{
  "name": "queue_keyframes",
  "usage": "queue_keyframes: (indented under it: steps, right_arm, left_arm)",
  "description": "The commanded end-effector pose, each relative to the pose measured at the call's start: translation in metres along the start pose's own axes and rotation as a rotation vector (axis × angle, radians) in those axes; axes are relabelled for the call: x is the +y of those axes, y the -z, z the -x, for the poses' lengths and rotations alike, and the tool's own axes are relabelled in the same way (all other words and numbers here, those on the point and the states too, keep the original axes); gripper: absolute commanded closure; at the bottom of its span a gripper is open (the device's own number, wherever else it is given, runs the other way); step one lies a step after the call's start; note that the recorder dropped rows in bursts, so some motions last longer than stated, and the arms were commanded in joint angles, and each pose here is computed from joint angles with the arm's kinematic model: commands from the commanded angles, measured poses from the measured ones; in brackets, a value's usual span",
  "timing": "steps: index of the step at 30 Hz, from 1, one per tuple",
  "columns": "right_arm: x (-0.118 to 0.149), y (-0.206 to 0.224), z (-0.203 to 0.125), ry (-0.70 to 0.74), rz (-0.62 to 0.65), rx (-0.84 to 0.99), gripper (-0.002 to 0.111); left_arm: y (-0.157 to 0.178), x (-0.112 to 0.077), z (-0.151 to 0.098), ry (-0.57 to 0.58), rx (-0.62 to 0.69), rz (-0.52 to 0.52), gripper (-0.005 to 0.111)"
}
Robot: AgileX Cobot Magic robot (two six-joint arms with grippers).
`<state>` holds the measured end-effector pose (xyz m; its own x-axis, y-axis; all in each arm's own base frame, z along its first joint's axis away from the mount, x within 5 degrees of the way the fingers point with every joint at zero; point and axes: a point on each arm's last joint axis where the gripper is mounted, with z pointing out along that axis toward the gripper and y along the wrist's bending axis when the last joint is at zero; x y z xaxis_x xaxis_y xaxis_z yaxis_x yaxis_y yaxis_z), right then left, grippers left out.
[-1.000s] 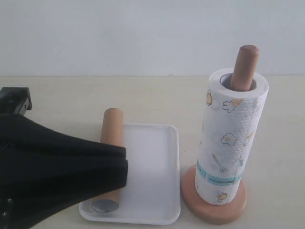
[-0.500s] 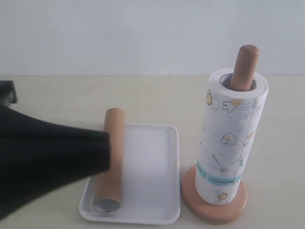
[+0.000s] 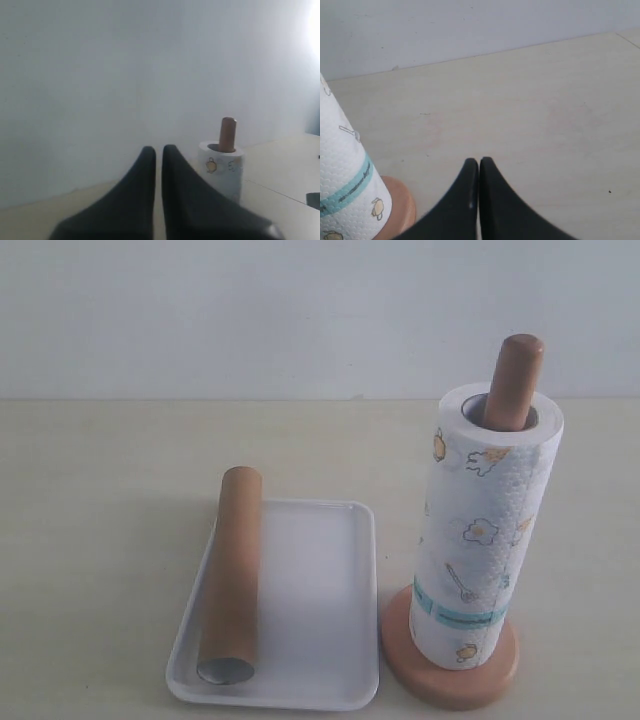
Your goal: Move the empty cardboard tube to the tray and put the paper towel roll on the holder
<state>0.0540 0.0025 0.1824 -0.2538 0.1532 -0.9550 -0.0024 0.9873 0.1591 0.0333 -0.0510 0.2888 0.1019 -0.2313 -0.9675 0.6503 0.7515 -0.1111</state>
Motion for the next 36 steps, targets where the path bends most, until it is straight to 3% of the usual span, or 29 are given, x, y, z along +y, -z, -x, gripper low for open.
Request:
queue_keyframes:
  steps: [1,6,10,12,15,18,23,31,34,36]
  right_arm:
    - [0.0,0.0,0.001,0.001,-0.001,-0.011,0.108]
    - [0.0,0.0,0.001,0.001,-0.001,-0.011,0.108]
    - [0.0,0.0,0.001,0.001,-0.001,-0.011,0.108]
    - [0.0,0.0,0.001,0.001,-0.001,-0.011,0.108]
    - [0.0,0.0,0.001,0.001,-0.001,-0.011,0.108]
    - [0.0,0.0,0.001,0.001,-0.001,-0.011,0.108]
    - [0.0,0.0,0.001,0.001,-0.001,-0.011,0.108]
    - [0.0,0.0,0.001,0.001,-0.001,-0.011,0.108]
    - [0.0,0.0,0.001,0.001,-0.001,-0.011,0.108]
    - [0.0,0.0,0.001,0.001,-0.001,-0.011,0.108]
  left_arm:
    - [0.002,0.002,-0.003,0.008,-0.018,0.045,0.103]
    - [0.002,0.004,-0.002,-0.068,-0.02,0.074,0.103]
    - [0.005,0.018,0.0,-0.103,-0.036,0.225,0.103]
    - [0.008,0.028,0.002,-0.048,-0.065,0.341,0.103]
    - [0.015,0.043,0.005,0.127,-0.134,0.516,0.103]
    - [0.019,0.049,0.004,0.275,-0.184,0.592,0.103]
    - [0.023,0.046,0.005,0.575,-0.296,0.543,0.103]
    - [0.023,0.033,0.001,1.003,-0.417,0.288,0.103]
    - [0.022,0.032,0.001,1.055,-0.432,0.255,0.103]
    - [0.023,0.034,0.0,1.03,-0.431,0.284,0.103]
